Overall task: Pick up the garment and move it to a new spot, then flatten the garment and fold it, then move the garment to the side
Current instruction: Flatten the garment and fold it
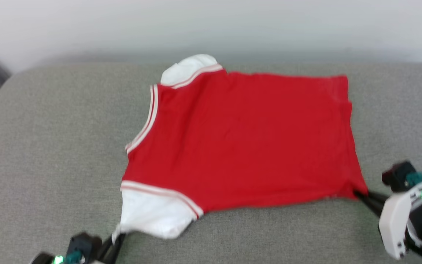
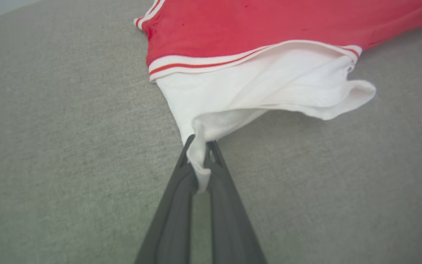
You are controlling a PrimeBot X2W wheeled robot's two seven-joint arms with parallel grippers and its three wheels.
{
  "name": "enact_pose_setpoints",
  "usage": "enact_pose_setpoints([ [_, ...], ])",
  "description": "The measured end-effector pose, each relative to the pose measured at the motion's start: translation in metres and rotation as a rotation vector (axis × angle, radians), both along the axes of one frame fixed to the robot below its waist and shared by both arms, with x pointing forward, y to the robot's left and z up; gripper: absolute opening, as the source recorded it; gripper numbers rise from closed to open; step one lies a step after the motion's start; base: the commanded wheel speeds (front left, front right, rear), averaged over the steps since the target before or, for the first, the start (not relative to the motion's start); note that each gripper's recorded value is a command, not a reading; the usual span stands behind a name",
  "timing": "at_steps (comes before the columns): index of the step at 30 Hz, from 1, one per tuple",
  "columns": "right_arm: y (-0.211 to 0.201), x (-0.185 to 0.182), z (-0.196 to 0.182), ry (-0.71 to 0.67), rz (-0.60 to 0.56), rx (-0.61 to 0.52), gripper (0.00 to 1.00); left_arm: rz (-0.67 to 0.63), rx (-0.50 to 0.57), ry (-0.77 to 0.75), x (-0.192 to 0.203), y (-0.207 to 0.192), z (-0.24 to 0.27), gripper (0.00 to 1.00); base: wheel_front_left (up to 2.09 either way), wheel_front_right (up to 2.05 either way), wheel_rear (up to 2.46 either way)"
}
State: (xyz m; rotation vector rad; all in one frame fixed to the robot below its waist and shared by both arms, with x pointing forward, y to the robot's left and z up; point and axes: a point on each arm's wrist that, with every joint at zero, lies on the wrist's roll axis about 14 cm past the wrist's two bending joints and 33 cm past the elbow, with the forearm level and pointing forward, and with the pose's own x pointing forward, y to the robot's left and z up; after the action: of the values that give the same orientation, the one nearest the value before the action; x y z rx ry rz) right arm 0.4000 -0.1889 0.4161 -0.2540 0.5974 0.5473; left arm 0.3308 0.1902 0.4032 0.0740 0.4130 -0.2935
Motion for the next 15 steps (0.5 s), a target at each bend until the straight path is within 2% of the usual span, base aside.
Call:
enact_pose_setpoints([
  [6, -0.013, -0.049, -0.008, 0.063, -0.033, 0.018, 0.0, -0.001, -0.037, 0.102, -0.055, -0.009, -0.01, 0.0, 0.0, 0.0, 0.0],
  [10, -0.016, -0.079, -0.017, 0.119, -0.044, 0.022, 0.0, -0.006, -0.059, 0.151, -0.079, -0.016, -0.012, 0.0, 0.0, 0.0, 0.0],
  [15, -0.023, -0.1, -0.022, 0.151, -0.075, 0.031, 0.0, -0.026, -0.071, 0.214, -0.096, -0.025, -0.02, 0.0, 0.0, 0.0, 0.0],
])
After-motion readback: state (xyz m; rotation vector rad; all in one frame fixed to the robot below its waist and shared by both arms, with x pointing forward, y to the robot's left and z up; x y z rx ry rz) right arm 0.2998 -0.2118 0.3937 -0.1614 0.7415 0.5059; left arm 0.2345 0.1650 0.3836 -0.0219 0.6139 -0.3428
